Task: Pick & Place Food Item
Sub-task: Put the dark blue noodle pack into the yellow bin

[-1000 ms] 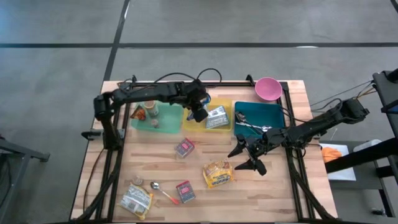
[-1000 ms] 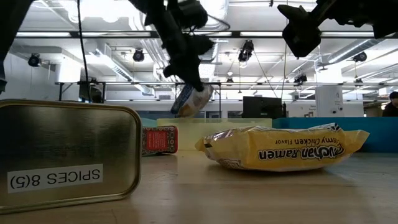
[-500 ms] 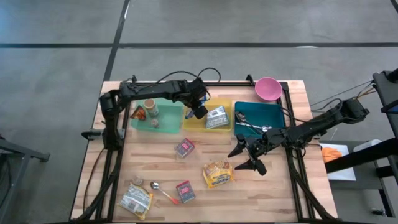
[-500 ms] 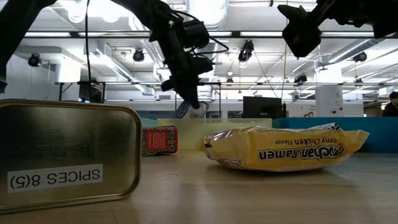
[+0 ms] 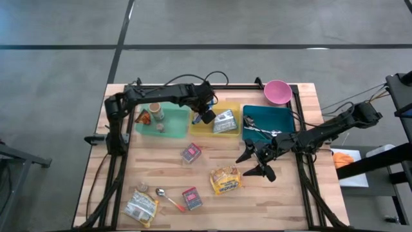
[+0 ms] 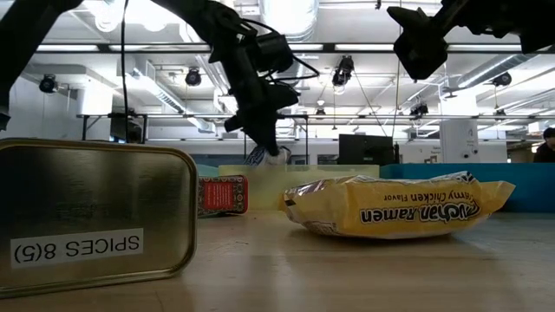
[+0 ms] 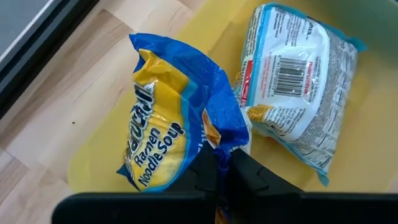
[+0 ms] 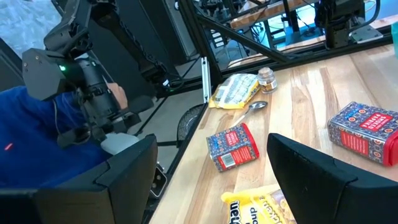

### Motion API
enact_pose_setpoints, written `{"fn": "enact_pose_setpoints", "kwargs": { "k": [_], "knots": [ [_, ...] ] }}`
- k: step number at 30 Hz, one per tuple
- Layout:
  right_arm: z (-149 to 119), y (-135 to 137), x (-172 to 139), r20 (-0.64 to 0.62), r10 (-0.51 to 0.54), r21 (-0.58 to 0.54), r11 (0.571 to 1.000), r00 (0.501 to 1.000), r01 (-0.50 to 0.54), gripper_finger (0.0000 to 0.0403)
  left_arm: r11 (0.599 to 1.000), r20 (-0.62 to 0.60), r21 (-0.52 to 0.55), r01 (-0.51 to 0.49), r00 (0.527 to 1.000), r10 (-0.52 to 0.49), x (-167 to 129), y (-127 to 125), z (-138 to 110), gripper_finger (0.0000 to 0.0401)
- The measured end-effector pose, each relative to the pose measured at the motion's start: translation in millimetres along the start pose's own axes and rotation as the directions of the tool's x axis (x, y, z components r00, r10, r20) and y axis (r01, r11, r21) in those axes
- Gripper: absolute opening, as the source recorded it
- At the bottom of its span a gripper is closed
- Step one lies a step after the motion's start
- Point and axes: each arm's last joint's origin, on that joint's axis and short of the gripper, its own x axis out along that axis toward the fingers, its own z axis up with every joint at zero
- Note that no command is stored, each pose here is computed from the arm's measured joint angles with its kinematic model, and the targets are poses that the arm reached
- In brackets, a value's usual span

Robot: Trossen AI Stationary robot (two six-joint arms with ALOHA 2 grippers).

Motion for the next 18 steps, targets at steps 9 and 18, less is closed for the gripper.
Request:
{"fn": "enact_pose_setpoints", "kwargs": {
  "k": [9,18],
  "knots": [
    [0.0,0.0,0.0,0.0,0.0,0.0,1.0,1.0,0.0,0.0297,1.0,-0.011,-0.029,-0.003,1.0,0.002,1.3,0.4,-1.5,0.0019],
    [0.0,0.0,0.0,0.0,0.0,0.0,1.0,1.0,0.0,0.0297,0.999,-0.043,-0.05,-0.011,0.999,0.009,1.2,0.8,-4.7,0.002]
  ]
}}
